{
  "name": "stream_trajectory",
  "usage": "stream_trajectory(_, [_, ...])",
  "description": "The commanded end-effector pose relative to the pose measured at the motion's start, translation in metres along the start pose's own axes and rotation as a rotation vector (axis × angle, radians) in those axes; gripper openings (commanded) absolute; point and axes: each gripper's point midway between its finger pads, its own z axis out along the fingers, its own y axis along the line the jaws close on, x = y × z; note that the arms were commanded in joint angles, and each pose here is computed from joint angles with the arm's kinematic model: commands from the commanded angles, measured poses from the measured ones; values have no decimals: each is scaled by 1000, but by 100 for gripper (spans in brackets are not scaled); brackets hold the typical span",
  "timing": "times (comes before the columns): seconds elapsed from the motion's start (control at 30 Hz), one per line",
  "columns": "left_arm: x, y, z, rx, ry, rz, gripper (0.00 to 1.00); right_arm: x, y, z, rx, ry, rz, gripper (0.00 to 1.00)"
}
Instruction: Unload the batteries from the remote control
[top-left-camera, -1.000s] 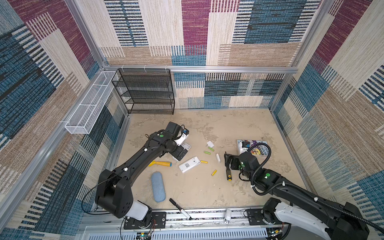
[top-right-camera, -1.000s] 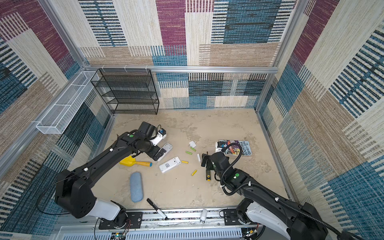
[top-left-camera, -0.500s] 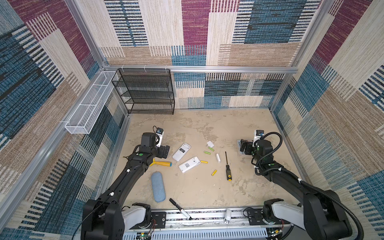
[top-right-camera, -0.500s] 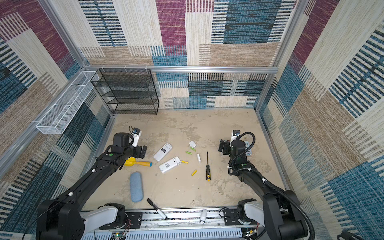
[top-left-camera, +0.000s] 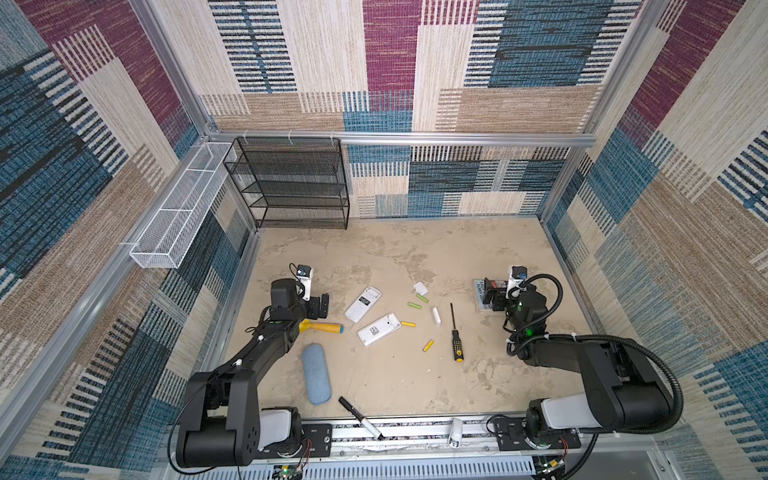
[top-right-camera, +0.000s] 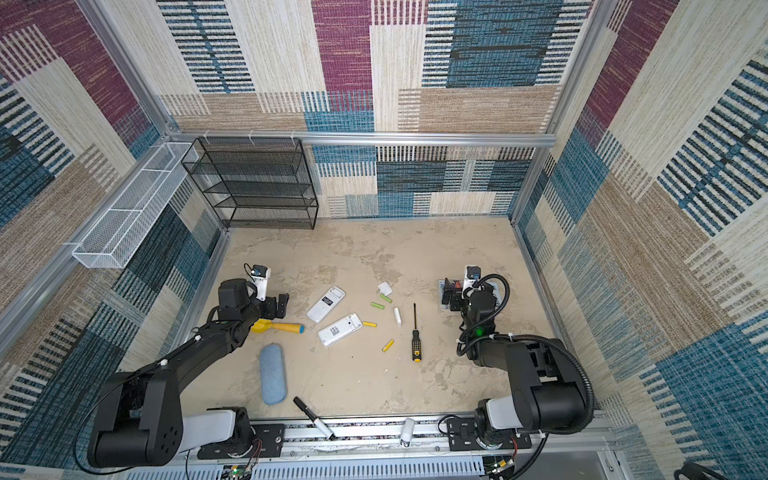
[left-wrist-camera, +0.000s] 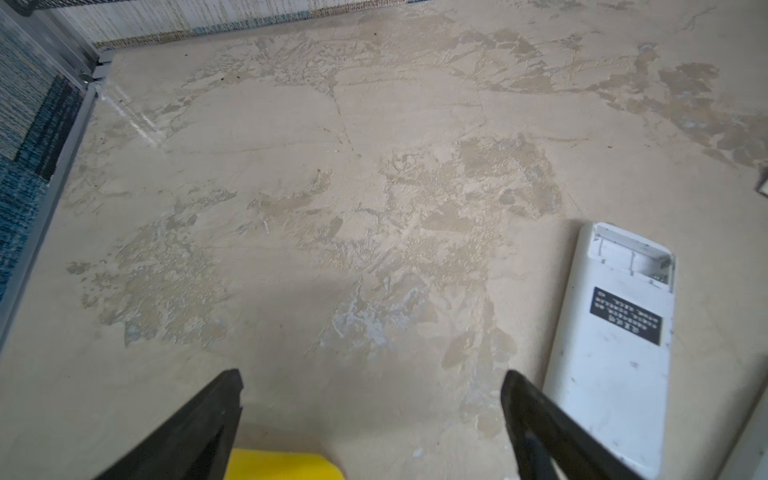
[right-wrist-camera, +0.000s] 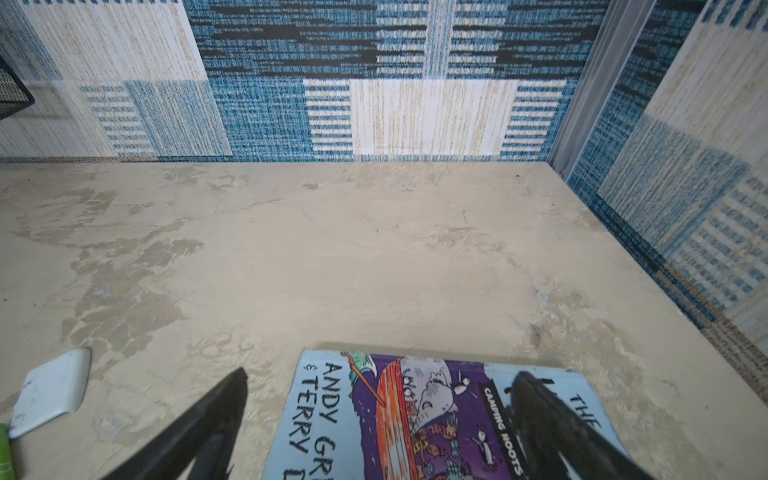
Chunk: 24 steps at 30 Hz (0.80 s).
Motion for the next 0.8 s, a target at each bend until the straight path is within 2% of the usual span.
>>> stream_trajectory(0.0, [-18, -5, 4, 36, -135, -26, 99, -26, 0, -9, -2, -158, -40, 100])
stream_trajectory(0.1, [-22, -4, 4, 34, -167, -9, 99, -25, -5, -15, 16, -182, -24, 100])
stream_trajectory(0.2, [-32, 0, 3, 29, -271, -9, 99, -23, -8, -21, 12, -204, -8, 100])
stream_trajectory(0.3, [-23, 6, 12, 5, -281, -33, 99, -20, -11, -21, 17, -225, 4, 100])
stream_trajectory(0.37, [-17, 9, 16, -8, -295, -39, 99, -16, -10, -17, 7, -191, 3, 100])
stream_trajectory(0.5, [-15, 17, 20, -48, -275, -63, 99, -14, -12, -12, -2, -175, 14, 100])
stream_trajectory(0.6, [-13, 37, 28, -146, -211, -129, 99, -14, -16, -10, 8, -167, 27, 100])
stream_trajectory(0.77, [-13, 36, 28, -143, -210, -124, 100, -14, -16, -11, 9, -169, 27, 100])
